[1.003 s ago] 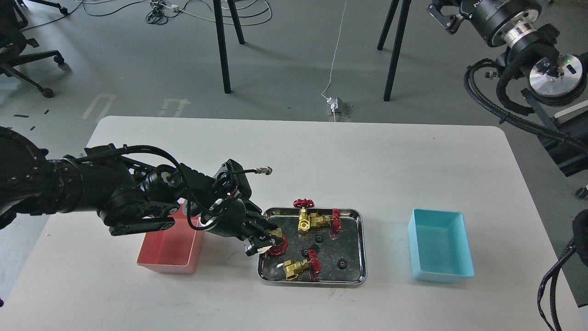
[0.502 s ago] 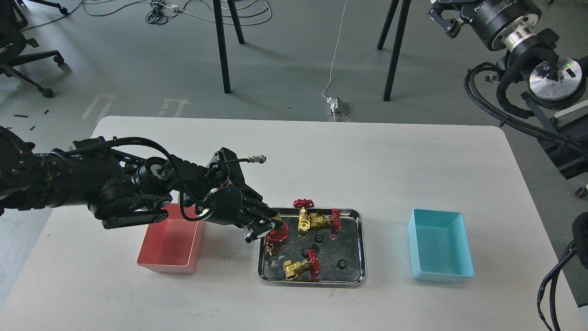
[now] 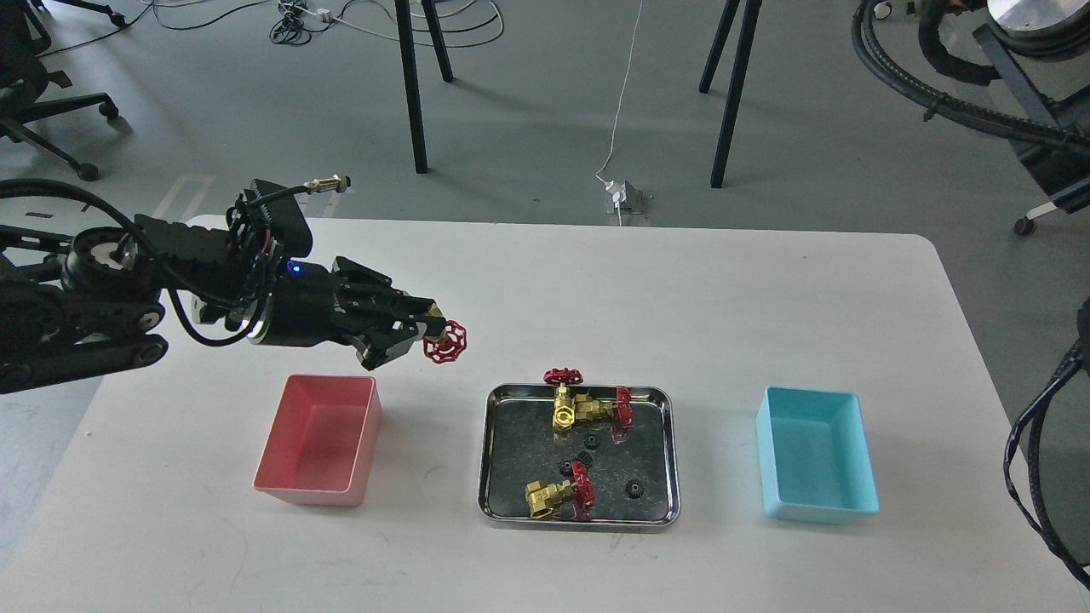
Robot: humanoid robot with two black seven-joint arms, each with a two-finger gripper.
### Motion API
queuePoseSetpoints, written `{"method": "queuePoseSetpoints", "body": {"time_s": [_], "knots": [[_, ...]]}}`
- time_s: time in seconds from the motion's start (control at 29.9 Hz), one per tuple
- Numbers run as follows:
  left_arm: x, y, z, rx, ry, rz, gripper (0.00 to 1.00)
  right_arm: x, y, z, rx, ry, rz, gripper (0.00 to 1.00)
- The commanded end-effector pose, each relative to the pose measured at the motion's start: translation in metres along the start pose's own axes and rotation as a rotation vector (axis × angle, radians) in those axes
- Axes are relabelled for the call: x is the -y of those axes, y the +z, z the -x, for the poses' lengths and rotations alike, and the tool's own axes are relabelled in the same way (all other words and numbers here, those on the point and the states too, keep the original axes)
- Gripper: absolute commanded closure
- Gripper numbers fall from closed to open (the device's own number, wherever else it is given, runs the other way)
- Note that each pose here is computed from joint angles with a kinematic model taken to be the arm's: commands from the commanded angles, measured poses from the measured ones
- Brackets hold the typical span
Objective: Place valve in pink box and gear in blue box
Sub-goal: 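Carry the valve over the pink box and open the left gripper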
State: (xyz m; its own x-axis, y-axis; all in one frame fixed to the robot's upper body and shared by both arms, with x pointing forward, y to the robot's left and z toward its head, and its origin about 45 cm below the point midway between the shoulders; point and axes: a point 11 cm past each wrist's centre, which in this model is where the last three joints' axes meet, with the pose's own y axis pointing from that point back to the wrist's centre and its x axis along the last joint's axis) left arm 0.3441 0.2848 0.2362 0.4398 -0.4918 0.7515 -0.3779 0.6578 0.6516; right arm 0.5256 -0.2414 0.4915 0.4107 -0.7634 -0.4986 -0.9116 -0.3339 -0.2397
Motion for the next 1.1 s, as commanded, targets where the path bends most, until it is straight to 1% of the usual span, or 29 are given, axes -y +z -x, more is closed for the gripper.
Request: {"method": "queuePoseSetpoints", "body": {"time_s": [0.0, 0.13, 0.37, 0.54, 0.64, 0.77, 0.87, 0.97, 1.07], "knots": [[-0.03, -0.007, 0.025, 0.007, -0.034, -0.046, 0.93, -0.002, 0.007, -0.006, 0.005, 0.014, 0.012, 0.0], [-0.046, -0.01, 0.056, -0.03, -0.072, -0.077, 0.93, -0.008, 0.02, -0.018, 0.017, 0.032, 0.033, 0.0], [-0.042, -0.008, 0.094, -0.07, -0.141, -0.074, 0.93, -0.014, 0.03, -0.03, 0.024, 0.053, 0.05, 0.0], [-0.029, -0.013, 0.103, -0.067, -0.163, -0.073, 0.93, -0.019, 0.033, -0.039, 0.026, 0.068, 0.055, 0.0], [-0.028, -0.017, 0.114, -0.075, -0.184, -0.085, 0.92, -0.021, 0.035, -0.043, 0.032, 0.075, 0.058, 0.0], [-0.012, -0.017, 0.124, -0.067, -0.215, -0.071, 0.92, -0.024, 0.037, -0.048, 0.046, 0.083, 0.054, 0.0], [-0.007, -0.02, 0.13, -0.063, -0.226, -0.075, 0.91, -0.026, 0.039, -0.051, 0.047, 0.09, 0.058, 0.0], [-0.003, -0.02, 0.13, -0.055, -0.229, -0.072, 0.89, -0.026, 0.041, -0.052, 0.048, 0.092, 0.061, 0.0], [0.0, -0.02, 0.129, -0.049, -0.226, -0.066, 0.8, -0.027, 0.042, -0.053, 0.048, 0.095, 0.062, 0.0]]}}
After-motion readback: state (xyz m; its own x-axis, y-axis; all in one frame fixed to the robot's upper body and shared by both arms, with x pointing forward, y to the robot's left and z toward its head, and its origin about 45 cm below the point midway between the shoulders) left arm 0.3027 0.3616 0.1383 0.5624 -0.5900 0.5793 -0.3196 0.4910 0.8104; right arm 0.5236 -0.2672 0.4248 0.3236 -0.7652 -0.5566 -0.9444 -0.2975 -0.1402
